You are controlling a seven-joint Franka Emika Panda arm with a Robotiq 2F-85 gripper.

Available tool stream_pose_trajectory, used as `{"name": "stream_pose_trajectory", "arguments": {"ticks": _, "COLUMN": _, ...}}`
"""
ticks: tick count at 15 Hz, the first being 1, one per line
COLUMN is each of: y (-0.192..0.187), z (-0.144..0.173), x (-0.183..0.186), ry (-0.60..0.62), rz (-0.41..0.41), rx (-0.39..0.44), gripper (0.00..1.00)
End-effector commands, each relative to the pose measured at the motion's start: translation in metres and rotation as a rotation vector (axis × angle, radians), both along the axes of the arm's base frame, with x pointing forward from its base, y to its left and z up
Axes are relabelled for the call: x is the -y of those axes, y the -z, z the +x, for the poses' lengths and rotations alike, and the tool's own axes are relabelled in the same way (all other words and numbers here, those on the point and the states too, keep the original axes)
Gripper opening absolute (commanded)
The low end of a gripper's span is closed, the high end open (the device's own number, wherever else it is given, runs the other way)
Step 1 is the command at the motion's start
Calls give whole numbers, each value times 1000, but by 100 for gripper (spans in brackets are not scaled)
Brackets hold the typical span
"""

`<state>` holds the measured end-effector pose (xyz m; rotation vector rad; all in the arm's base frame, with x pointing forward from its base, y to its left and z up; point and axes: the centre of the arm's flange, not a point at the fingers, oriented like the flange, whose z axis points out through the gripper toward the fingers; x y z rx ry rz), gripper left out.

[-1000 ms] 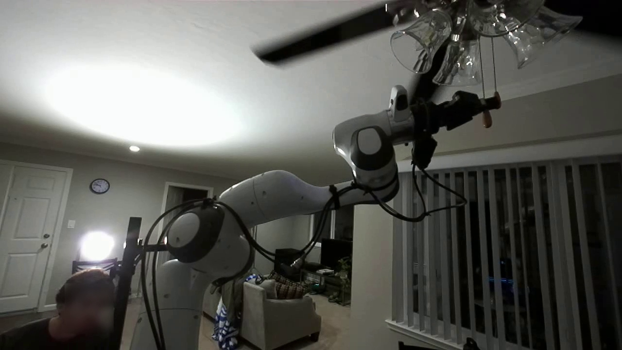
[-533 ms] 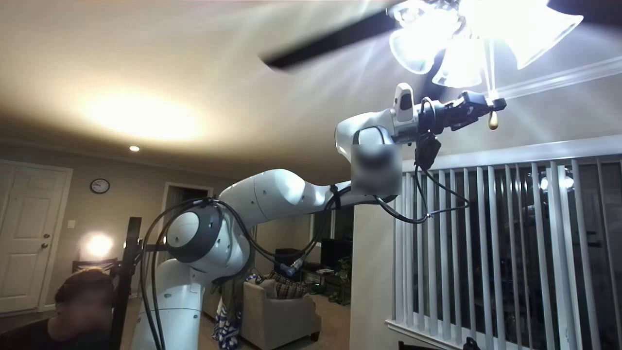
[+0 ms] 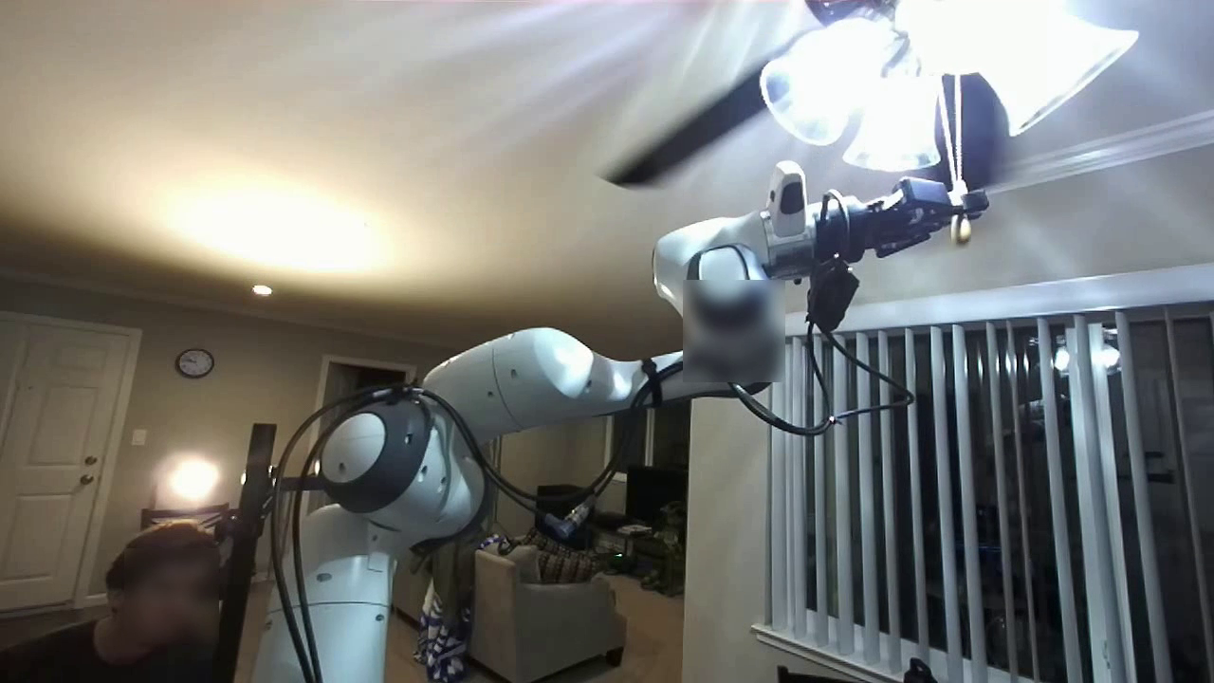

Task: Pull the string to the right downwards to turn on the chandelier

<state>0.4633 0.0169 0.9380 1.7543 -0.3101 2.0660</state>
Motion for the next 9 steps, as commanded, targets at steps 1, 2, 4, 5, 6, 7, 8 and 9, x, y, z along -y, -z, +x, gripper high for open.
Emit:
{"name": "stream_pose_trajectory", "arguments": {"ticks": 1, "y": 7, "z": 2, "x": 1, "ry": -3, "rz": 27, "rx": -41, "gripper": 47}}
{"name": "stream_pose_trajectory", "arguments": {"ticks": 2, "y": 9, "z": 3, "x": 1, "ry": -5, "rz": 32, "rx": -53, "gripper": 54}}
{"name": "stream_pose_trajectory", "arguments": {"ticks": 4, "y": 18, "z": 5, "x": 0, "ry": -6, "rz": 35, "rx": -88, "gripper": 66}}
{"name": "stream_pose_trajectory", "arguments": {"ticks": 5, "y": 26, "z": 7, "x": 1, "ry": -1, "rz": 34, "rx": -112, "gripper": 72}}
{"name": "stream_pose_trajectory", "arguments": {"ticks": 6, "y": 34, "z": 10, "x": 2, "ry": 2, "rz": 33, "rx": -137, "gripper": 78}}
{"name": "stream_pose_trajectory", "arguments": {"ticks": 7, "y": 42, "z": 12, "x": 4, "ry": 4, "rz": 36, "rx": -163, "gripper": 85}}
{"name": "stream_pose_trajectory", "arguments": {"ticks": 8, "y": 50, "z": 15, "x": 6, "ry": 20, "rz": 39, "rx": -187, "gripper": 91}}
{"name": "stream_pose_trajectory", "arguments": {"ticks": 9, "y": 56, "z": 16, "x": 9, "ry": 28, "rz": 47, "rx": -209, "gripper": 98}}
